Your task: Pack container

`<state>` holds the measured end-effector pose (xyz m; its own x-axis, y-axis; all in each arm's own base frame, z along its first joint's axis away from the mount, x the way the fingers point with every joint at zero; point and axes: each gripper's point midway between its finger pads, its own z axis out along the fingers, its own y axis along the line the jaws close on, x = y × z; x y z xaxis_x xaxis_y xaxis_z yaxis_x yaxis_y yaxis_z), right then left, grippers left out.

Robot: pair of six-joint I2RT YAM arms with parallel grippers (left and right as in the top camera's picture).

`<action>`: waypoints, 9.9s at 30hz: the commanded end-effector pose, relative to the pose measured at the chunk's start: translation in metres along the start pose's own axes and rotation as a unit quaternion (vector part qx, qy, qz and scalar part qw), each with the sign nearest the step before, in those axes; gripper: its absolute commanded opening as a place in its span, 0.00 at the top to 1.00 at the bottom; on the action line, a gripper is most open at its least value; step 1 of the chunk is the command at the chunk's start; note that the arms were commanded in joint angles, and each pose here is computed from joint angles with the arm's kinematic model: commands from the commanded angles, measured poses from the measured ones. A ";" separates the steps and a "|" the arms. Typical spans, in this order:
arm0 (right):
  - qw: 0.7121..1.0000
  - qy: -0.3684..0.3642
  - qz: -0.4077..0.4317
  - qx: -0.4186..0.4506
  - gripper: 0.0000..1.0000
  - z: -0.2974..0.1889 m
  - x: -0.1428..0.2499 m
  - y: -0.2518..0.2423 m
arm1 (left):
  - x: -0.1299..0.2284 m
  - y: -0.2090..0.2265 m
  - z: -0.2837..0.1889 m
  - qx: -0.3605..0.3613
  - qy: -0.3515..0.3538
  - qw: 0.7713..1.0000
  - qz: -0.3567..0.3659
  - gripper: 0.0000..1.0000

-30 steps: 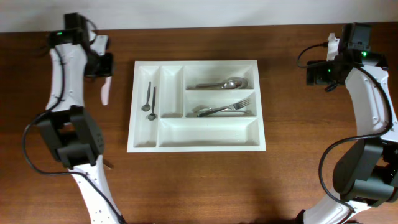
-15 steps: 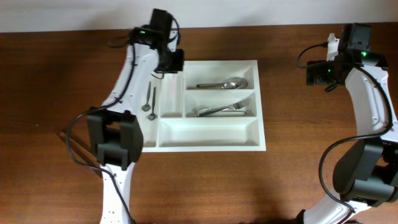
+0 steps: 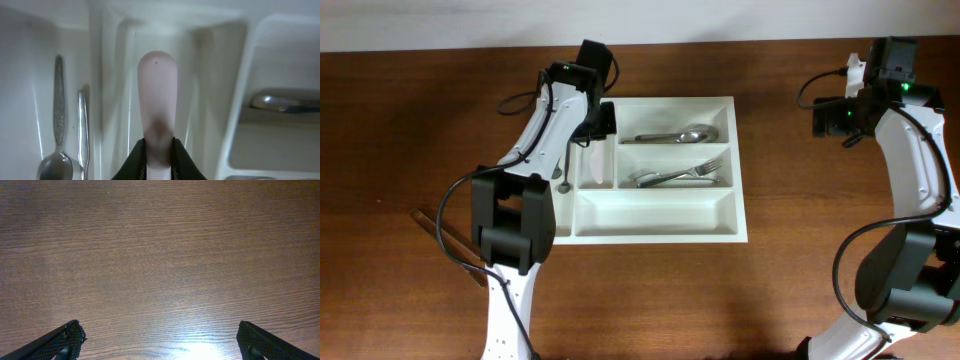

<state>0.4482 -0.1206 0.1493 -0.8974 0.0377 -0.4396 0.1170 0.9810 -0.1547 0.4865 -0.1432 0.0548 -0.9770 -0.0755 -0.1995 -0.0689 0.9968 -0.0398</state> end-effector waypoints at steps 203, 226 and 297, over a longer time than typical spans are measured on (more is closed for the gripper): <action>1.000 -0.007 -0.003 0.001 0.01 -0.003 -0.005 -0.001 | 0.197 -0.109 -0.023 0.033 -0.034 0.632 0.773 0.79; 1.000 -0.008 -0.003 0.001 0.01 -0.003 -0.005 -0.001 | 0.054 -0.134 -0.135 -0.059 -0.230 0.741 0.628 0.00; 1.000 -0.007 -0.003 0.001 0.01 -0.003 -0.005 -0.001 | 0.125 0.171 -0.254 -0.054 -0.560 0.827 0.004 0.01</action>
<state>0.4481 -0.1205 0.1494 -0.8977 0.0377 -0.4390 0.1167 0.9811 -0.1543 0.3233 0.0306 0.2899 -0.2247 0.0144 -0.9743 -0.1597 0.9858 0.0514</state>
